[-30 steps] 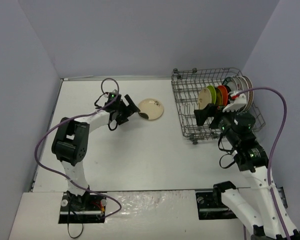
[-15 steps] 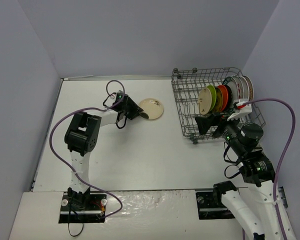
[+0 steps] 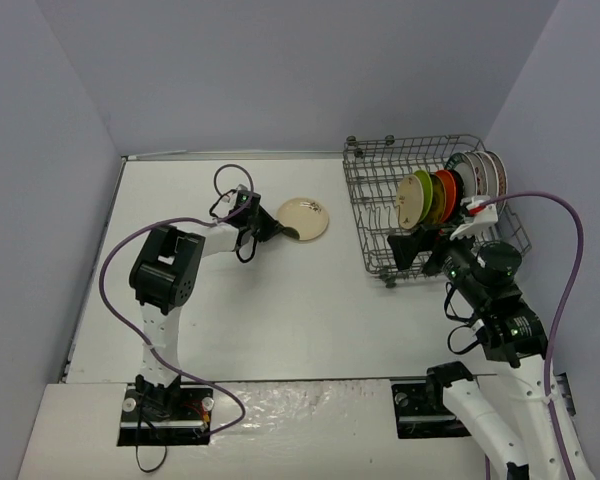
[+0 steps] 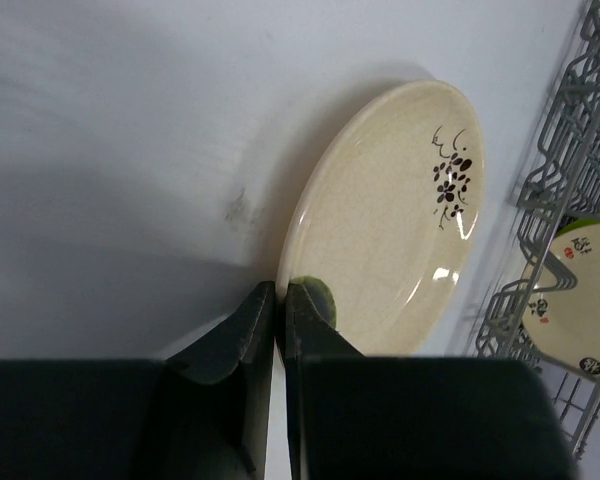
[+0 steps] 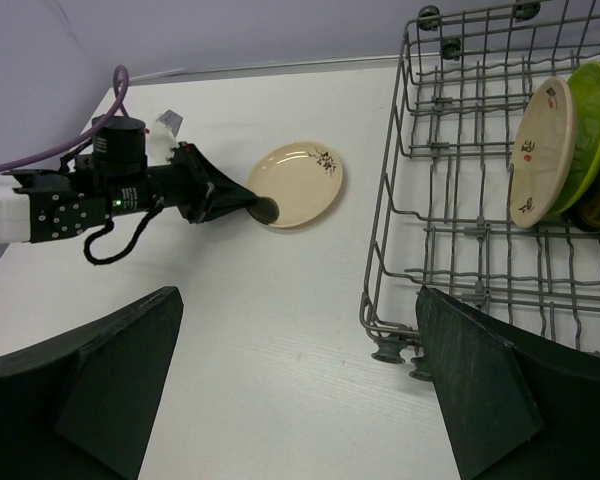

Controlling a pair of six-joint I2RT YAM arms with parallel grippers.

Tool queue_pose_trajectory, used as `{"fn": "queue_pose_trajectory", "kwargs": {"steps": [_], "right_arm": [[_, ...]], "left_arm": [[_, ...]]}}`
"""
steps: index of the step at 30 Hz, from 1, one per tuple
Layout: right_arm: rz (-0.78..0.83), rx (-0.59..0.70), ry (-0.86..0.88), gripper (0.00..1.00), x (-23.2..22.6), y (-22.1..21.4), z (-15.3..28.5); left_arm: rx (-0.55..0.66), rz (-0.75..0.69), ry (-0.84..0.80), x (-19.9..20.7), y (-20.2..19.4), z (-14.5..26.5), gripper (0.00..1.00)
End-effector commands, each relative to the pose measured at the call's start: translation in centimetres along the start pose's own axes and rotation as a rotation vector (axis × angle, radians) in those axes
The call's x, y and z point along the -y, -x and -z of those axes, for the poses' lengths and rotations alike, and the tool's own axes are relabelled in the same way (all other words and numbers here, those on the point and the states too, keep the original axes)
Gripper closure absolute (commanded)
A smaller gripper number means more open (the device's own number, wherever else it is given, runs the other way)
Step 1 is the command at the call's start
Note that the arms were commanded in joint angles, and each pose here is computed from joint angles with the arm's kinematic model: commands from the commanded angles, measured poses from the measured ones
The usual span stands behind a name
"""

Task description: Load the plates into the dish rack

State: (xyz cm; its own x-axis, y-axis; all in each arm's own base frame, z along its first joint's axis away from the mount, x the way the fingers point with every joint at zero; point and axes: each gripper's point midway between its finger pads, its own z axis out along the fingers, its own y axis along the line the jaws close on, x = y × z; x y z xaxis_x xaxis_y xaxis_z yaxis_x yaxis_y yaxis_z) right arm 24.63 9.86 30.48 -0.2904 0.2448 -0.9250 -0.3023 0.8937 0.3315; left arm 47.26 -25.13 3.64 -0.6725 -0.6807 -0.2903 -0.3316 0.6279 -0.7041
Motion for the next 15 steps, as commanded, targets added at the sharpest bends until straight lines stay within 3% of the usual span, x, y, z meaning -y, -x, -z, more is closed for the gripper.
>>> {"fn": "queue_pose_trajectory", "kwargs": {"steps": [1,11,15], "right_arm": [[-0.018,-0.014,0.064,0.00,-1.4,1.1,-1.6],[-0.173,-0.190,0.200,0.01,-4.3,-1.1,-6.4],[-0.182,-0.226,0.252,0.02,-6.4,-2.2,-8.2]], "left_arm": [[0.041,-0.109,-0.031,2.0,0.9,4.5,1.00],[0.057,-0.283,-0.305,9.0,0.1,17.2,1.00],[0.020,-0.325,-0.392,10.4,-1.5,20.6,1.00]]}}
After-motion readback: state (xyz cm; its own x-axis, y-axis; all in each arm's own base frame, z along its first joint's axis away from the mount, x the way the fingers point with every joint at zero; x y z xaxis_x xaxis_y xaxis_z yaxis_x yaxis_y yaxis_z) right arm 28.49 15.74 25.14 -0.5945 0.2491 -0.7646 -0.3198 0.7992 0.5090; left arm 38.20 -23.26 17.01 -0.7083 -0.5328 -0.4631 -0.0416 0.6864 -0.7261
